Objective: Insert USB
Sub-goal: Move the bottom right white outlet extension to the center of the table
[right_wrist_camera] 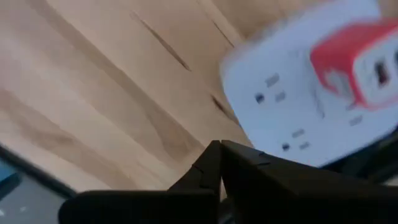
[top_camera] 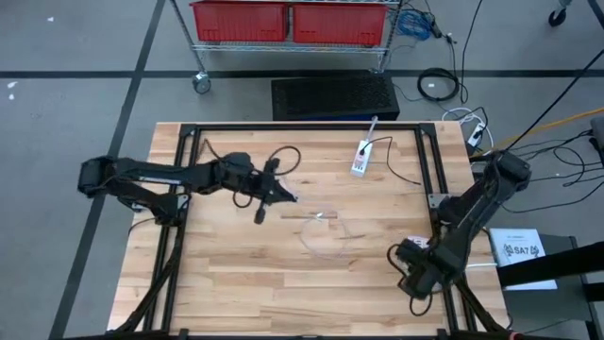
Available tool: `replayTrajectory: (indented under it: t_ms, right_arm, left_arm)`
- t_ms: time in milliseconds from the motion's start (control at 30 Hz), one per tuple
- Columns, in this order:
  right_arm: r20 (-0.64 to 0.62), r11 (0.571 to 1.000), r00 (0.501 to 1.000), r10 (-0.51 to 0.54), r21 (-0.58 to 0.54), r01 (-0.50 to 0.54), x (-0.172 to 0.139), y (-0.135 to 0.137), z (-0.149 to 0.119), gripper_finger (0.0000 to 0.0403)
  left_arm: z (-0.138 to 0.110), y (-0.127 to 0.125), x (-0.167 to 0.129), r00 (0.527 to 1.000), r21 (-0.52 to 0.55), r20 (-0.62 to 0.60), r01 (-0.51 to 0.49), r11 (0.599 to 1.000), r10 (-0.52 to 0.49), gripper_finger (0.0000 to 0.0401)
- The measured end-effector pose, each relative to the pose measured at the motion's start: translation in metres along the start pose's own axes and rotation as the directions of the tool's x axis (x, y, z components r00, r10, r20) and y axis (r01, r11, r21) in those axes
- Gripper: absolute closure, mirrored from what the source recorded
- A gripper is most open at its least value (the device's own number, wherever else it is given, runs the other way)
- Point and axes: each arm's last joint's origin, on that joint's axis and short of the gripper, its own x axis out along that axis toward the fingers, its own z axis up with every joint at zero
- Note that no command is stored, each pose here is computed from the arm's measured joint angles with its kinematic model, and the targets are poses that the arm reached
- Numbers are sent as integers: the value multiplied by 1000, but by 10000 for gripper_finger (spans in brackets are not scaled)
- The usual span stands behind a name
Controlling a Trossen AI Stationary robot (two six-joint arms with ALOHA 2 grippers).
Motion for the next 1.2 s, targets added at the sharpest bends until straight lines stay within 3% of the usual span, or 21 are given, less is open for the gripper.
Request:
replayTrajectory:
  t_ms: [300, 567, 733, 867, 967, 1200]
  right_arm:
    - [26, 968, 974, -224, 118, 219, 26, -1, -19, 403]
    - [77, 910, 941, -330, 292, 295, 33, -13, -32, 403]
    - [77, 920, 954, -291, 297, 257, 51, -19, -31, 403]
    - [104, 921, 957, -271, 317, 226, 53, -18, -27, 403]
    - [123, 929, 960, -252, 308, 204, 49, -11, -19, 403]
    - [144, 962, 974, -176, 235, 140, 46, 0, 11, 403]
  left_arm:
    - [14, -1, -53, 983, 46, -82, -163, 986, 166, 401]
    - [16, -10, -82, 970, 44, -88, -224, 974, 227, 401]
    - [-10, -16, -73, 975, -16, -96, -204, 979, 202, 401]
    - [-27, -21, -60, 986, -60, -18, -165, 985, 164, 401]
    - [-33, -24, -49, 990, -71, 27, -137, 988, 140, 401]
    - [-42, -22, -19, 990, -62, 0, -139, 988, 139, 401]
